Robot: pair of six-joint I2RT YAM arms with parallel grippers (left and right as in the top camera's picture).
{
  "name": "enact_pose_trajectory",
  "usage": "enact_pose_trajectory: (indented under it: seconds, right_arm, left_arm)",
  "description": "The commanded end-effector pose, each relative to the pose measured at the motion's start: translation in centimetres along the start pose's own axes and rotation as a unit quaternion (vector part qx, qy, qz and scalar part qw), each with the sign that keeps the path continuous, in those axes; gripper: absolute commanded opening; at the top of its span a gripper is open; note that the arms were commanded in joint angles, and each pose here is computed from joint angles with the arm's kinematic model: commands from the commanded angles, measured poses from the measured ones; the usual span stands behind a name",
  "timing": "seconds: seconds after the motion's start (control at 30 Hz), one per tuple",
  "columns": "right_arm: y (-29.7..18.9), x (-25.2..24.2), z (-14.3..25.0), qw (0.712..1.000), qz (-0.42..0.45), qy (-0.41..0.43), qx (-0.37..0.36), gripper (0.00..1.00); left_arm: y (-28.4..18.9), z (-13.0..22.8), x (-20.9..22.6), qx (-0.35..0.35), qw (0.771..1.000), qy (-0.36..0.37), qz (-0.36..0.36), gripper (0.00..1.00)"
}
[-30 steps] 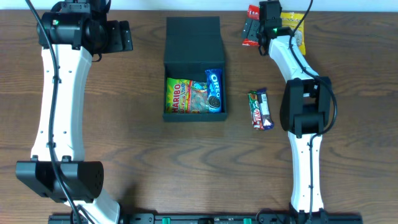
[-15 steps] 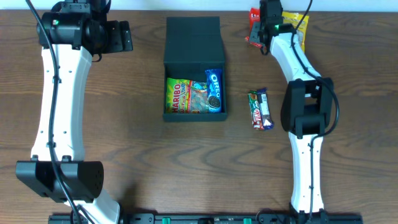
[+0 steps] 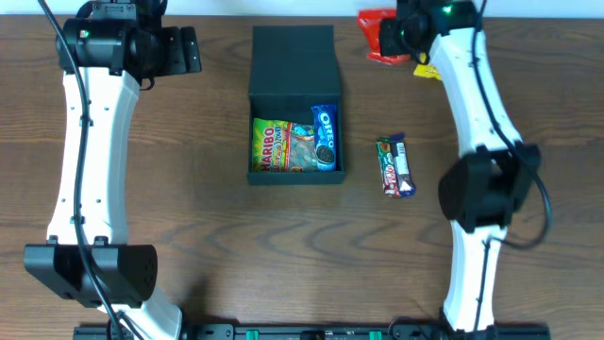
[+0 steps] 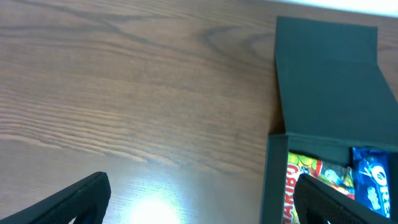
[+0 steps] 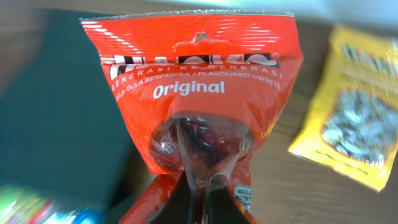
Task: Pack container
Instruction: 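Grasp the red candy bag with the right gripper and lift it, then place the red candy bag into the box and release it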
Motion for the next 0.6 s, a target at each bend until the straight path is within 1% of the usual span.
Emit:
enact_pose_trajectory:
  seconds: [0.0, 0.07, 0.17, 0.23, 0.37, 0.5, 0.57]
  right_arm:
    - [-5.2, 5.8, -0.6, 0.984, -0.114, -0.137, -0.03, 0.01]
    - [-6.3, 8.6, 1.6, 0.962, -0.18, -0.206, 0.002, 0.01]
    - [-6.4, 11.1, 5.3, 0.939, -0.217, -0.258, 0.071, 0.01]
    - [-6.3, 13.2, 7.3, 0.92, -0.24, -0.293, 0.102, 0.01]
    - [-5.6, 17.0, 10.5, 0.882, -0.281, -0.353, 0.135, 0.01]
    - [-4.1, 19.5, 14.2, 0.845, -0.307, -0.402, 0.173, 0.01]
    - [-3.1, 20.4, 15.5, 0.838, -0.313, -0.41, 0.18, 0.01]
  left_arm:
    - [-1.0, -0.7, 1.1, -0.025, 0.999, 0.008, -0.033, 0.95]
    - [-1.1, -1.2, 1.4, -0.038, 0.998, 0.016, -0.039, 0.95]
    - [-1.9, -2.0, 2.2, -0.056, 0.998, 0.006, -0.041, 0.95]
    - [-2.7, -2.6, 2.8, -0.071, 0.997, -0.003, -0.039, 0.95]
    - [-3.7, -3.0, 3.8, -0.087, 0.995, -0.014, -0.04, 0.95]
    - [-4.1, -2.9, 4.1, -0.087, 0.995, -0.018, -0.034, 0.95]
    - [-4.1, -2.9, 4.1, -0.086, 0.996, -0.018, -0.034, 0.95]
Point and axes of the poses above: each gripper's point midway between its finger pads, its own y axis out along the fingers, its own x axis along the line the jaws close on, z = x × y, the point moved 4 cm from there along -y, back along the fingers, and after that the axes turned 1 degree about -y, right-handed, at the moved point
